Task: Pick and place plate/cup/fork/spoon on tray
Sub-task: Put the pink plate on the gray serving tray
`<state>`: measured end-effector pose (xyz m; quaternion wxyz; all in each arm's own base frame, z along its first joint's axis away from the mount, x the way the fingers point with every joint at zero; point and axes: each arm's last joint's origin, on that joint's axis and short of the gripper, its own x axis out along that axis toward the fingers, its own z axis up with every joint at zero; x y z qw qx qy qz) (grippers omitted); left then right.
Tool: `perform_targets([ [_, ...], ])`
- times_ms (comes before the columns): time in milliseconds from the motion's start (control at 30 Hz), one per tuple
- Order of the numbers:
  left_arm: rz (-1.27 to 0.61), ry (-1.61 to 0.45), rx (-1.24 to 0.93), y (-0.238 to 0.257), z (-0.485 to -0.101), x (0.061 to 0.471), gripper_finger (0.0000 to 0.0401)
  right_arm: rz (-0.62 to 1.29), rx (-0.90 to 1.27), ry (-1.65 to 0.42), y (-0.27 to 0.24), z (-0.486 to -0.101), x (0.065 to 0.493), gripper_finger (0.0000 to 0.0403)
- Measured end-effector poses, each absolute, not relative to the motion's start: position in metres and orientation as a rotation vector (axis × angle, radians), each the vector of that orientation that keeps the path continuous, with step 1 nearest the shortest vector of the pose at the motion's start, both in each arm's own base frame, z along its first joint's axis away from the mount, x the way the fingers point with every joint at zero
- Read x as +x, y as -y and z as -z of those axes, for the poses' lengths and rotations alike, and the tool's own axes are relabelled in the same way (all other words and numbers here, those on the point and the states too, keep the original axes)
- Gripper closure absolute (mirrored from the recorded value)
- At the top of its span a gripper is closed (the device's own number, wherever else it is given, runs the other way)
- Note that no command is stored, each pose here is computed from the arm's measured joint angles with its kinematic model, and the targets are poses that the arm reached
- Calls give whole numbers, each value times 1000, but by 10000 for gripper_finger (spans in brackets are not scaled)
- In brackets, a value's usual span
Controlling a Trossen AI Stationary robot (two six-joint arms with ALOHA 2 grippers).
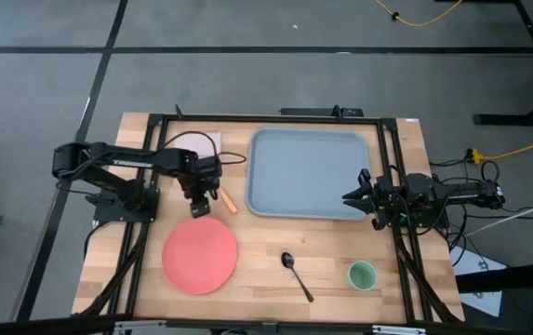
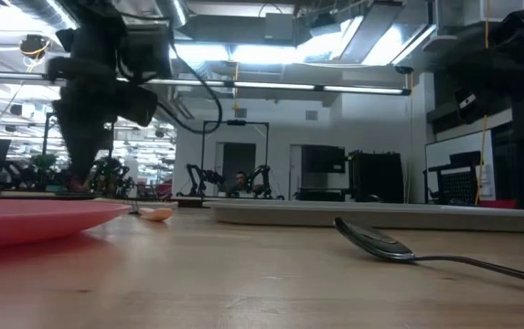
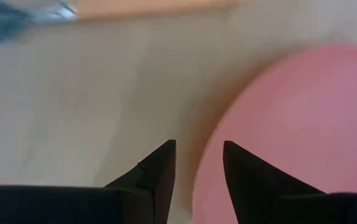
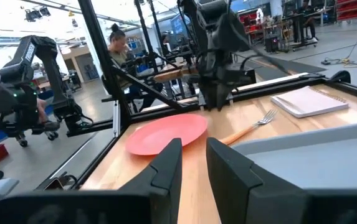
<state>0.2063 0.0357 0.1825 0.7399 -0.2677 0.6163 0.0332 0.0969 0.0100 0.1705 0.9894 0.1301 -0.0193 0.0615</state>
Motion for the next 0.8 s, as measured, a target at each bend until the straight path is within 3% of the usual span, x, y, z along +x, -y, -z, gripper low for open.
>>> perform_targets([
  [133, 13, -1322, -587, -33, -181, 212, 274, -123, 262, 35, -10, -170, 97, 324],
  [467, -122, -1290, -346, -22, -181, 219, 274, -119, 285, 11, -10, -168, 97, 324],
  [800, -24, -1297, -398, -5, -181, 221, 274, -119, 286, 10, -10, -168, 97, 324],
])
